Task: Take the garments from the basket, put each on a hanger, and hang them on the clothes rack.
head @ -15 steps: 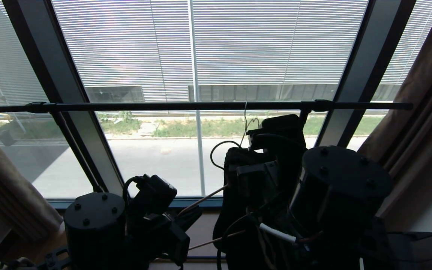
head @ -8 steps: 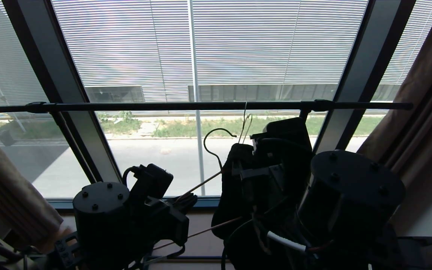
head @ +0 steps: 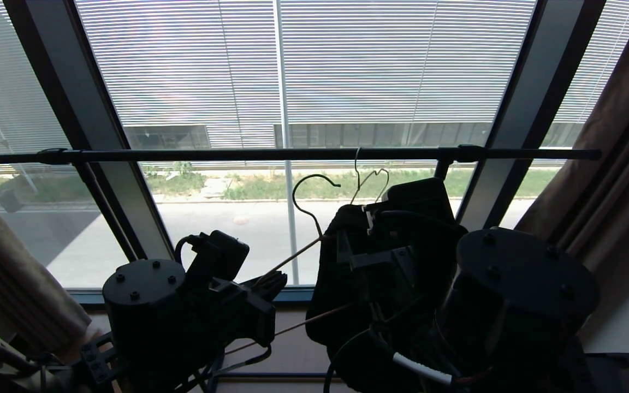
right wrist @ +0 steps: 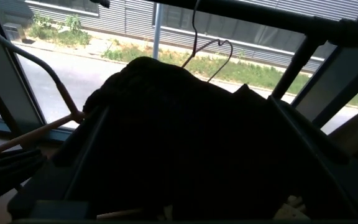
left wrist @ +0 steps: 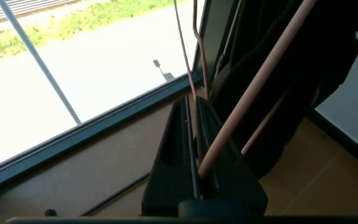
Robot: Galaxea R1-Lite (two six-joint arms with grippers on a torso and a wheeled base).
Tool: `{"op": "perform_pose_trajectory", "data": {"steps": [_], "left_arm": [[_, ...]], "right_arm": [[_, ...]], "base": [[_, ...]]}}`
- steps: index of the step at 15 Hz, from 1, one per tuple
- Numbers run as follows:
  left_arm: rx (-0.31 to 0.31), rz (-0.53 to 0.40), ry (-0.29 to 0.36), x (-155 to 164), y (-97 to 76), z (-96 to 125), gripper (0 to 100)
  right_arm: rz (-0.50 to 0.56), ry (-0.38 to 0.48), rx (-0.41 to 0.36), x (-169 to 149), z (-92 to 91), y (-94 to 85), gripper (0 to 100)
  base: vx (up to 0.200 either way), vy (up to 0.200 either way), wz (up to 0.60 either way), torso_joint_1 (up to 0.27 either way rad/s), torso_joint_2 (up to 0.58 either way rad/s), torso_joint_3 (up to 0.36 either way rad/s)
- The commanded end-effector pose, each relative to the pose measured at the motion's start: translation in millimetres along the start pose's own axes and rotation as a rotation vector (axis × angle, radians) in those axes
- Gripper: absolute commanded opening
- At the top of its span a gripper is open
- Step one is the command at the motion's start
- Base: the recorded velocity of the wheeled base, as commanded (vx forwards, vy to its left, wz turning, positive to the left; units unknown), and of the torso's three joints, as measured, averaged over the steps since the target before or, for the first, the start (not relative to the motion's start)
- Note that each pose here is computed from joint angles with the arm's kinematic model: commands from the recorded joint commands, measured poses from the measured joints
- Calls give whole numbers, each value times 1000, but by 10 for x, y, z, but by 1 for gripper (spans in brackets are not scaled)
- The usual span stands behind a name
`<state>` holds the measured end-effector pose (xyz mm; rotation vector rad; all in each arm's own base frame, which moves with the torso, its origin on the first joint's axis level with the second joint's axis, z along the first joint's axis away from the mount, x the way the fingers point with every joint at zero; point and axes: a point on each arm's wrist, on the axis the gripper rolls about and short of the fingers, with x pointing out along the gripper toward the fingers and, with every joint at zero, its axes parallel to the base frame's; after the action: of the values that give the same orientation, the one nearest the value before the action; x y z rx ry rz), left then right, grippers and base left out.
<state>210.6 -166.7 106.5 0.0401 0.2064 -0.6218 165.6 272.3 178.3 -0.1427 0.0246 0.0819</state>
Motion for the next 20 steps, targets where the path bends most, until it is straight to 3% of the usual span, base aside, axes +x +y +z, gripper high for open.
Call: {"op": "perform_pose_trajectory", "data": {"steps": [1, 10, 13, 15, 17, 20], "left_arm": [[-1, 0, 0, -1, 0, -1, 0], [-13, 0, 5, -10, 5, -13, 0], [-11, -13, 13, -70, 6, -53, 0], [-8, -42, 8, -113, 2, -79, 0], [-5, -68, 24, -141, -2, -113, 0], [2, -109, 34, -198, -11, -132, 0]], "right_arm": [[1, 1, -3, -10, -4, -11, 100], [11, -4, -2, -136, 29, -210, 100], [76, -28, 6, -213, 105, -323, 100], [181, -101, -44, -348, 268, -672, 100], [229, -130, -113, -269, 309, -997, 100], [314, -78, -166, -152, 376, -1341, 100]], "base": [[0, 0, 0, 0, 0, 0], [0, 0, 0, 0, 0, 0], [0, 0, 0, 0, 0, 0], [0, 0, 0, 0, 0, 0], [0, 0, 0, 0, 0, 0], [0, 0, 0, 0, 0, 0]]}}
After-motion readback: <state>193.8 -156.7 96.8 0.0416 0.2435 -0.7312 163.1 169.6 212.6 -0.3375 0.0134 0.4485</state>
